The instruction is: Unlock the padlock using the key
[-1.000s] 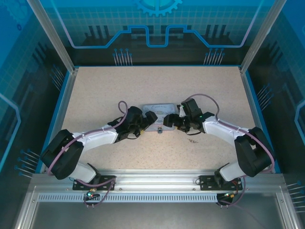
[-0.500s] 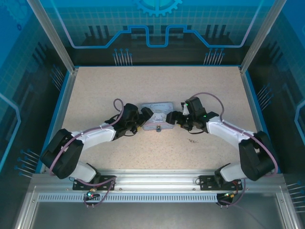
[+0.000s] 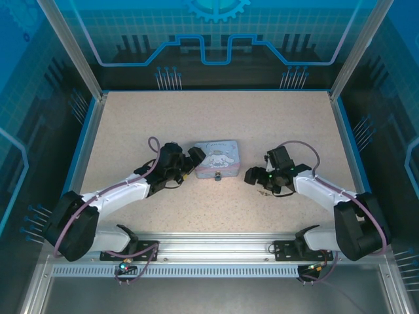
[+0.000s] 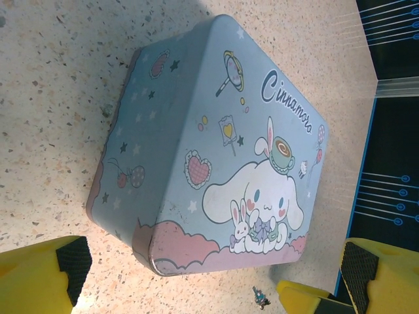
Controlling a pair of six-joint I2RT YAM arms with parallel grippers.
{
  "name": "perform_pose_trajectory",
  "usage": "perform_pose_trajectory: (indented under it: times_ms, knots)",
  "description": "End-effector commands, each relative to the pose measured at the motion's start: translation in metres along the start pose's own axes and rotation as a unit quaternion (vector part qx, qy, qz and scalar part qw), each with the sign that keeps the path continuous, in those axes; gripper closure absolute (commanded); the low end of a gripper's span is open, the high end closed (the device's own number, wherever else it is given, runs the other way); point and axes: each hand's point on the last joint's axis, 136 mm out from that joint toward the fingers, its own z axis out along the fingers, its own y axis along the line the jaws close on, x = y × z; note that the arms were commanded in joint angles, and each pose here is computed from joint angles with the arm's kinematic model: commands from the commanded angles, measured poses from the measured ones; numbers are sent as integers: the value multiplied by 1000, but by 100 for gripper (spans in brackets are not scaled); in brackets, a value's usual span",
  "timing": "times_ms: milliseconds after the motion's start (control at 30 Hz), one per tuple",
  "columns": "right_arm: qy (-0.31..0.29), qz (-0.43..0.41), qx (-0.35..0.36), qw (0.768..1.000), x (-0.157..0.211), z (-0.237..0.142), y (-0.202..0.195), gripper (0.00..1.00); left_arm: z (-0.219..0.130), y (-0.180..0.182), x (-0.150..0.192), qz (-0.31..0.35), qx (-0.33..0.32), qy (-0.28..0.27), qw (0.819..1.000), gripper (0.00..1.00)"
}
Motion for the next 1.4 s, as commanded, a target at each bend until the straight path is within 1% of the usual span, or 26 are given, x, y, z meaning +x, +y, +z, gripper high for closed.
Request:
perform_pose_trajectory:
  times_ms: [0, 433, 600, 733, 867, 1067, 1367]
  knots:
    - [11, -5, 23, 1000, 4, 4, -14, 17, -4, 7, 0, 9, -11, 1, 1000, 1]
    - [39, 7, 18, 999, 35, -4, -22, 22, 4, 3, 1, 6, -5, 7, 1000, 1]
    - [46, 0, 9, 999, 43, -3, -15, 25, 5, 4, 1, 3, -5, 7, 1000, 1]
    - [52, -13, 6, 999, 48, -1, -5, 26, 5, 6, 2, 1, -6, 7, 1000, 1]
    - [43, -23, 9, 999, 44, -7, 2, 26, 5, 6, 2, 0, -6, 7, 1000, 1]
    - [23, -35, 33, 999, 29, -15, 0, 25, 5, 6, 2, 1, -5, 7, 1000, 1]
    - [30, -34, 64, 997, 16, -1, -13, 26, 5, 4, 1, 0, -3, 6, 1000, 1]
